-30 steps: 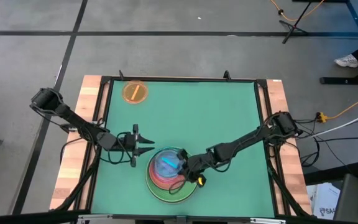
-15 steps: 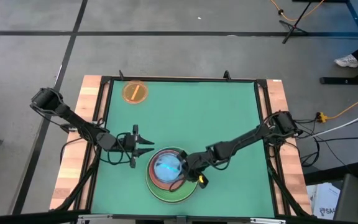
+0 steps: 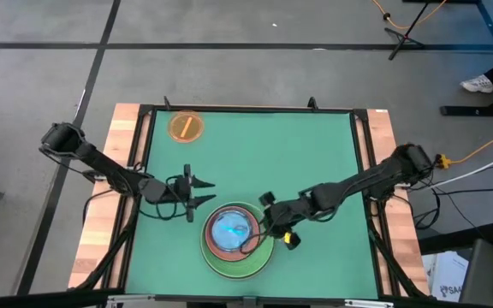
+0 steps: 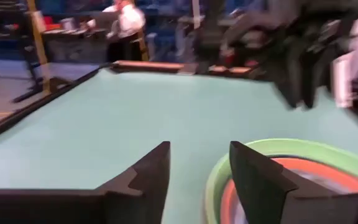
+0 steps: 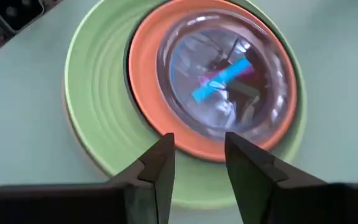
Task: Stack plastic plates
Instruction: Stack the transparent orange plate on top of the transparent blue plate
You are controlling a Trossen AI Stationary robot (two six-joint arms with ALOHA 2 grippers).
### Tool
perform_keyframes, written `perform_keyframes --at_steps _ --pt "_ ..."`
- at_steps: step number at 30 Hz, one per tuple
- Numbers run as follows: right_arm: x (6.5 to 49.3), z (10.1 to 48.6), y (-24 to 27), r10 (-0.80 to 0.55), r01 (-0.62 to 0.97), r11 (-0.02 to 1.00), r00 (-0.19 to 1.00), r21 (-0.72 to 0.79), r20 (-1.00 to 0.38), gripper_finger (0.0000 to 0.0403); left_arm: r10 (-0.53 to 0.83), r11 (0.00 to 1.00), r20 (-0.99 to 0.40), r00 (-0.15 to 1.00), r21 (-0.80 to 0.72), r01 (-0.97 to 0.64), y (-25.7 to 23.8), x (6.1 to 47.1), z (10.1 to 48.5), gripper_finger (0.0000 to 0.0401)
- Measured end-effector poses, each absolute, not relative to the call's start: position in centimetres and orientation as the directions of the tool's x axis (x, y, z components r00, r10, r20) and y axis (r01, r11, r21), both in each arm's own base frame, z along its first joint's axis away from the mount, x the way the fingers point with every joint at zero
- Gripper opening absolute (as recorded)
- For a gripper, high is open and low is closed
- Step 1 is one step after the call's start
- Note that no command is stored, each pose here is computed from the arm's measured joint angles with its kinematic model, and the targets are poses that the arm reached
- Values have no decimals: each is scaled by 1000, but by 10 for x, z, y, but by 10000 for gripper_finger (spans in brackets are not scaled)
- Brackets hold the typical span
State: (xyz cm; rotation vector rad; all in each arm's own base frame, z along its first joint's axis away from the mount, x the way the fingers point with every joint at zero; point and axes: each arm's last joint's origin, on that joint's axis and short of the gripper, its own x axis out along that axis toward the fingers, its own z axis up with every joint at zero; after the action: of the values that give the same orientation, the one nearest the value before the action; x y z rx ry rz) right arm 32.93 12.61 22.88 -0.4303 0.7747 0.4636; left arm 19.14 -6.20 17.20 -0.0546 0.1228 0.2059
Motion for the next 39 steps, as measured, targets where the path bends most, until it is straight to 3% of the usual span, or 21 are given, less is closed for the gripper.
perform_keyframes --at_steps 5,14,26,32,39 --pt "303 218 107 176 -463 859 668 -219 -723 120 304 952 -263 916 53 -301 -46 207 177 187" --pt "256 184 71 13 -213 947 775 -241 -632 107 452 888 -532 716 191 -418 -10 223 199 190" --pt "245 171 57 -291 97 922 811 -374 -507 106 614 749 -663 428 319 -580 53 207 200 190" --pt "251 177 49 -311 141 916 841 -376 -443 106 604 707 -722 338 290 -645 87 197 193 190" --pt "254 176 33 -297 142 930 833 -340 -467 106 581 689 -782 224 326 -647 117 190 175 190"
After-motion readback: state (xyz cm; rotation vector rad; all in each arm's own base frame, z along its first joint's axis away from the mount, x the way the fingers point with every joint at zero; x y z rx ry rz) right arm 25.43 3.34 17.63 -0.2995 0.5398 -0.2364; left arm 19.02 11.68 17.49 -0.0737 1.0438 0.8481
